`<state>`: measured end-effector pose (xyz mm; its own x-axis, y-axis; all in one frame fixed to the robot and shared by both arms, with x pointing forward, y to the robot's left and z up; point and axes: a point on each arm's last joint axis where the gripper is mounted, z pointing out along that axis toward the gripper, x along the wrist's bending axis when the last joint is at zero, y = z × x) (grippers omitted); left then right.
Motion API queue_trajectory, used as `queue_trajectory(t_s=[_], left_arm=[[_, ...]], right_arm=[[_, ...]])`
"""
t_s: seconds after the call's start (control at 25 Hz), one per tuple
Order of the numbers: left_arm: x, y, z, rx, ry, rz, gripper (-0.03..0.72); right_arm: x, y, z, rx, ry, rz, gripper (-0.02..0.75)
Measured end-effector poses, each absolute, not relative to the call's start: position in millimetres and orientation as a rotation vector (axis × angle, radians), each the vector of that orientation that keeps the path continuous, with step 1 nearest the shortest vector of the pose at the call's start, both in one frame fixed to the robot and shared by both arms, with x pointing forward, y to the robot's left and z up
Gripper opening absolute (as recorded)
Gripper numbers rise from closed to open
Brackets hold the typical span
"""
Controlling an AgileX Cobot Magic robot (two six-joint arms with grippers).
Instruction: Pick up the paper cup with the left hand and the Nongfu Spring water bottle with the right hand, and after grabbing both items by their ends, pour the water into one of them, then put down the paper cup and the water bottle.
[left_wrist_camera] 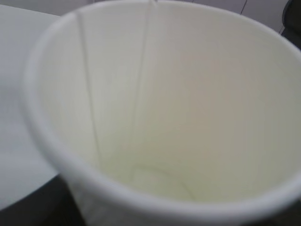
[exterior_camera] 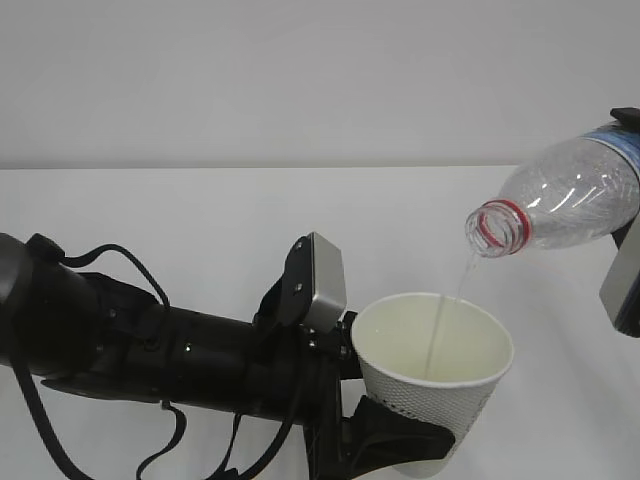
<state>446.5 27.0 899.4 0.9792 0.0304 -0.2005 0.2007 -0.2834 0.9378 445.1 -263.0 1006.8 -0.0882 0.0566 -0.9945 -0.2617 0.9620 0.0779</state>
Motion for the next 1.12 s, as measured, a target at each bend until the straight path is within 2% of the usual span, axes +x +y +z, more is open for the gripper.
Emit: queue_trajectory(t_s=[1.12], left_arm=[[446.7,27.1,899.1,1.856,0.171,-0.164,0.522]], right_arm=[[445.1,-262.9,1006.9,-0.160,1.639,0.266,0.503]])
